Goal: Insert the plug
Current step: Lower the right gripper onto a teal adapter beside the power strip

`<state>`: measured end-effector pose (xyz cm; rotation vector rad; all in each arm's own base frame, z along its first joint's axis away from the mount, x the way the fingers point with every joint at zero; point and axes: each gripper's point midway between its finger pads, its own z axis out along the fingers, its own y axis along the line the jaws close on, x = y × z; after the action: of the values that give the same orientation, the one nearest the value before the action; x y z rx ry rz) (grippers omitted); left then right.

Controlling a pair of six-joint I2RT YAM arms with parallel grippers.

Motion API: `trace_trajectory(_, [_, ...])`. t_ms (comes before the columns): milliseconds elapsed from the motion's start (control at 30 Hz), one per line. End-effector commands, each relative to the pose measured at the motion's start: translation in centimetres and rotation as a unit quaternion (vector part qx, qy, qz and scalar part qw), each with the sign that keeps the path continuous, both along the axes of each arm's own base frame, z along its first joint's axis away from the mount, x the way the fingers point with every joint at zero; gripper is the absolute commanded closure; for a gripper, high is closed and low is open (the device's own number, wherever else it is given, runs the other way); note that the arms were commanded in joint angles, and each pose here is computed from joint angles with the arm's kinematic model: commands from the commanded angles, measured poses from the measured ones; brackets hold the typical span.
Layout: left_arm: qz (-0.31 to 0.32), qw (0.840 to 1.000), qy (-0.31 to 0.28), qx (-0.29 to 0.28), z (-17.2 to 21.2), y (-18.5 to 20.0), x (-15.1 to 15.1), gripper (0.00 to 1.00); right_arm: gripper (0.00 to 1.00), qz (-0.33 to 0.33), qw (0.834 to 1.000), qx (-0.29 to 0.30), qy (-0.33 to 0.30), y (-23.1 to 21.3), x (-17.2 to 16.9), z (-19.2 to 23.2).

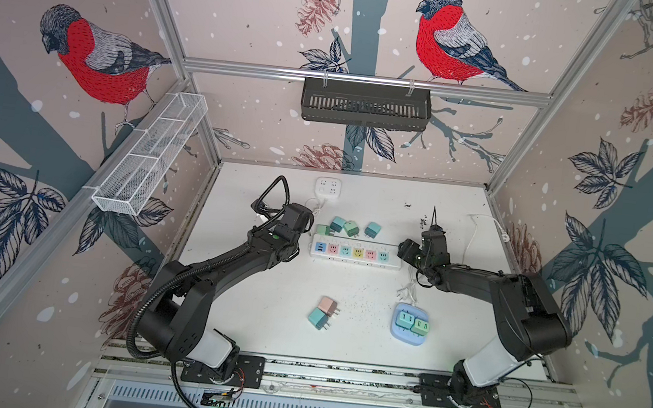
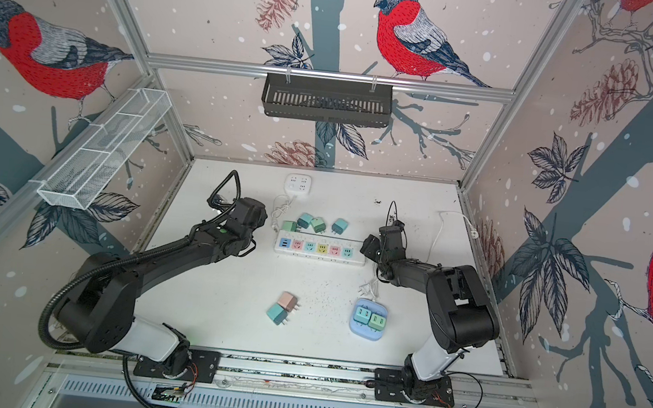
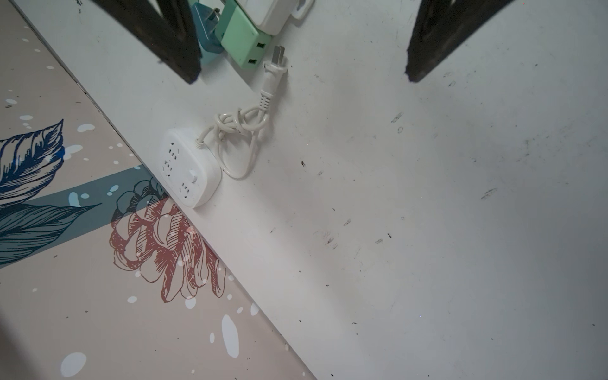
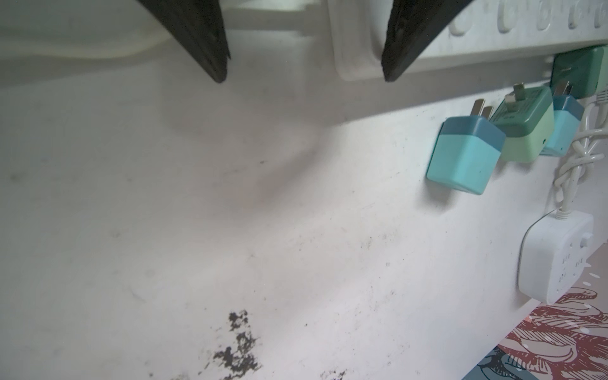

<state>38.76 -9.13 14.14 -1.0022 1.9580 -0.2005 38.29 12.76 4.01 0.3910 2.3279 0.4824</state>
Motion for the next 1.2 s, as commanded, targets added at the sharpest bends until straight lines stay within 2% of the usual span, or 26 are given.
trace_trajectory(0, [0.015, 1.0, 0.002, -0.011, -0.2, 0.1, 0.1, 0.03, 0.25, -0.003, 1.0, 0.017, -0.008, 0.3, -1.0, 0.4])
trace_trajectory(133, [-0.014, 1.0, 0.005, -0.026, -1.2, -1.2, 0.8, 0.03, 0.24, -0.013, 0.999, 0.016, -0.024, -0.3, -1.6, 1.4])
trace_trajectory(333, [-0.048, 0.998, 0.021, -0.022, -1.9, -2.7, 1.9, 0.04, 0.22, -0.013, 0.999, -0.029, -0.043, 0.3, 0.2, 4.5])
trace_trajectory(500, [-0.075, 0.997, -0.007, 0.014, 0.9, -2.8, 2.8, 0.04, 0.23, 0.006, 0.996, -0.085, -0.038, 3.2, 2.3, 6.0])
trace_trajectory(667, [-0.163, 0.98, -0.076, 0.079, 5.8, -3.9, 3.3, 0.03, 0.25, 0.036, 0.994, -0.105, -0.013, 6.9, 4.1, 5.1])
trace_trajectory(900, [-0.167, 0.966, -0.091, 0.176, 10.4, -1.0, 1.2, 0.03, 0.25, 0.06, 0.991, -0.117, 0.018, 10.1, 5.9, 2.6])
trace_trajectory(1000, [-0.162, 0.963, -0.11, 0.186, 11.6, -0.1, 0.0, 0.03, 0.25, 0.064, 0.99, -0.121, 0.032, 10.7, 6.4, 1.5])
trace_trajectory(1167, [-0.181, 0.96, -0.136, 0.167, 11.9, -0.6, -0.7, 0.03, 0.25, 0.07, 0.991, -0.108, 0.038, 11.8, 6.9, 0.7])
